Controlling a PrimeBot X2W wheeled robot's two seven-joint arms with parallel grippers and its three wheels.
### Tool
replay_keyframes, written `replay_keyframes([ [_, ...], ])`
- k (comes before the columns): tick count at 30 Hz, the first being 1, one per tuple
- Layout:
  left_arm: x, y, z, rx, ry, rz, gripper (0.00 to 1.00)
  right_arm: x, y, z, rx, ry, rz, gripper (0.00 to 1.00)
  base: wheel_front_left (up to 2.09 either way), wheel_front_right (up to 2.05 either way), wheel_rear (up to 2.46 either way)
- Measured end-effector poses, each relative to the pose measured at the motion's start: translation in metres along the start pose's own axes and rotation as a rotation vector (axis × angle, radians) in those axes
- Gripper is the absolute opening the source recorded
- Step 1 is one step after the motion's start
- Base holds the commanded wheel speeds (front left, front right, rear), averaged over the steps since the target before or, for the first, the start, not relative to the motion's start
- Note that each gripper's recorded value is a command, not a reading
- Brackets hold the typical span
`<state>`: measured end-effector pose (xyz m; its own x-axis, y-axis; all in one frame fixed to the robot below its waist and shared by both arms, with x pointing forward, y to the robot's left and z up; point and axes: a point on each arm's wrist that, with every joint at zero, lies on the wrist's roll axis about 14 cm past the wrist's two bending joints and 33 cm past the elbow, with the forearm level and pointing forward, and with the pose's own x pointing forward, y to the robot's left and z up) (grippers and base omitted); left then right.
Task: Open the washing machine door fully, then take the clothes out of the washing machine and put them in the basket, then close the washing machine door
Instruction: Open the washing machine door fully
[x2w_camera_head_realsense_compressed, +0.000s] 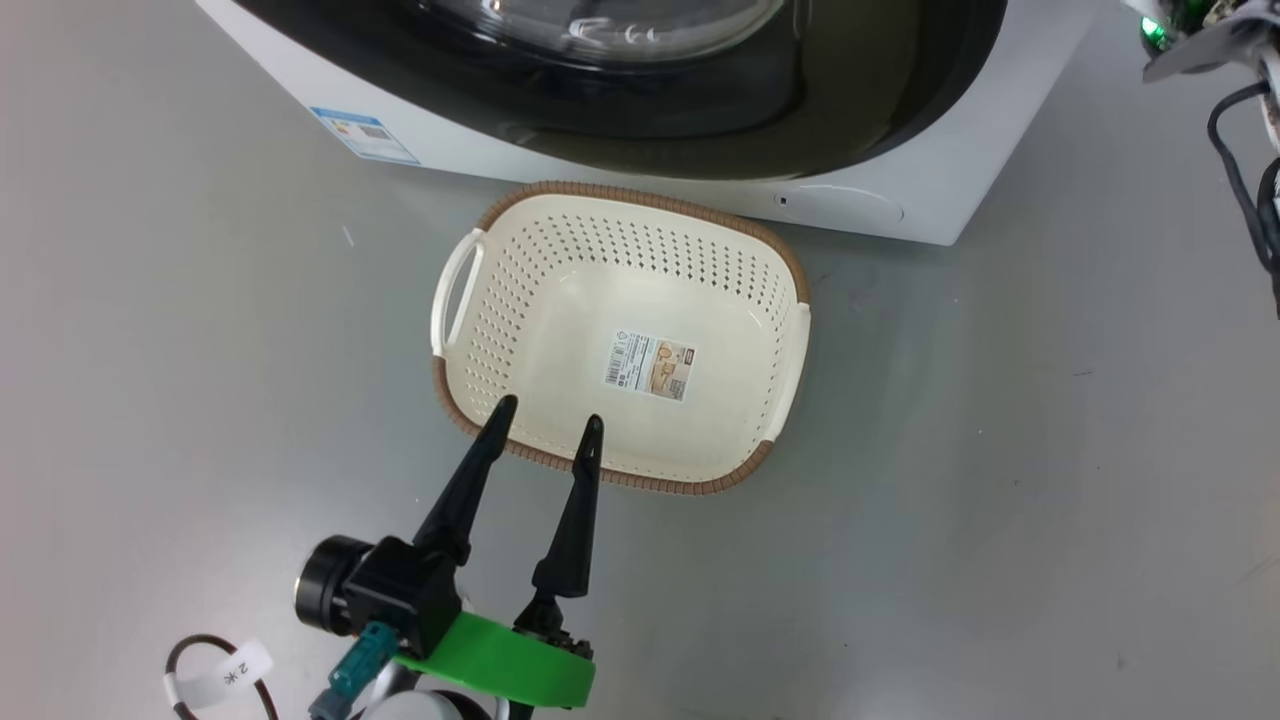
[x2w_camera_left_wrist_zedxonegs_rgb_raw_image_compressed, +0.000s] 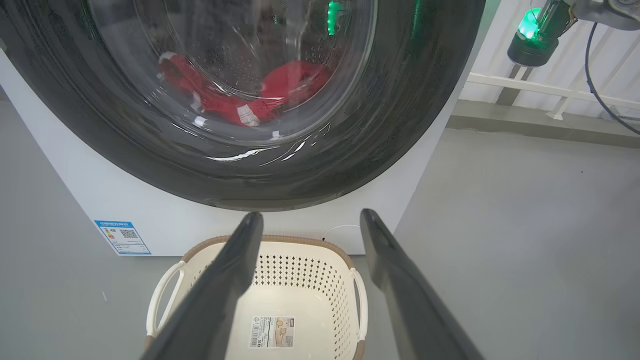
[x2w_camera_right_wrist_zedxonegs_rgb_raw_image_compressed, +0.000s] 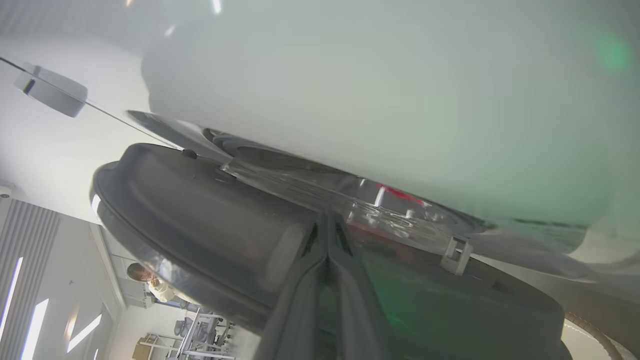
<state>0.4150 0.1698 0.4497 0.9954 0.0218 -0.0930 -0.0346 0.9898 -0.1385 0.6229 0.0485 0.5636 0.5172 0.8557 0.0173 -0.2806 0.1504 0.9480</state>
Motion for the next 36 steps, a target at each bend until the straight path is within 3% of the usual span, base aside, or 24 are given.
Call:
replay_keyframes([
  [16, -0.006, -0.005, 0.014, -0.003, -0.037, -0.014, 1.00, -0.010, 0.000, -0.049, -0.003, 0.139, -0.015, 0.00, 0.00, 0.00, 0.00],
  [36, -0.045, 0.003, 0.034, -0.012, -0.091, 0.028, 1.00, -0.037, 0.032, -0.137, 0.013, 0.286, 0.036, 0.00, 0.00, 0.00, 0.00],
])
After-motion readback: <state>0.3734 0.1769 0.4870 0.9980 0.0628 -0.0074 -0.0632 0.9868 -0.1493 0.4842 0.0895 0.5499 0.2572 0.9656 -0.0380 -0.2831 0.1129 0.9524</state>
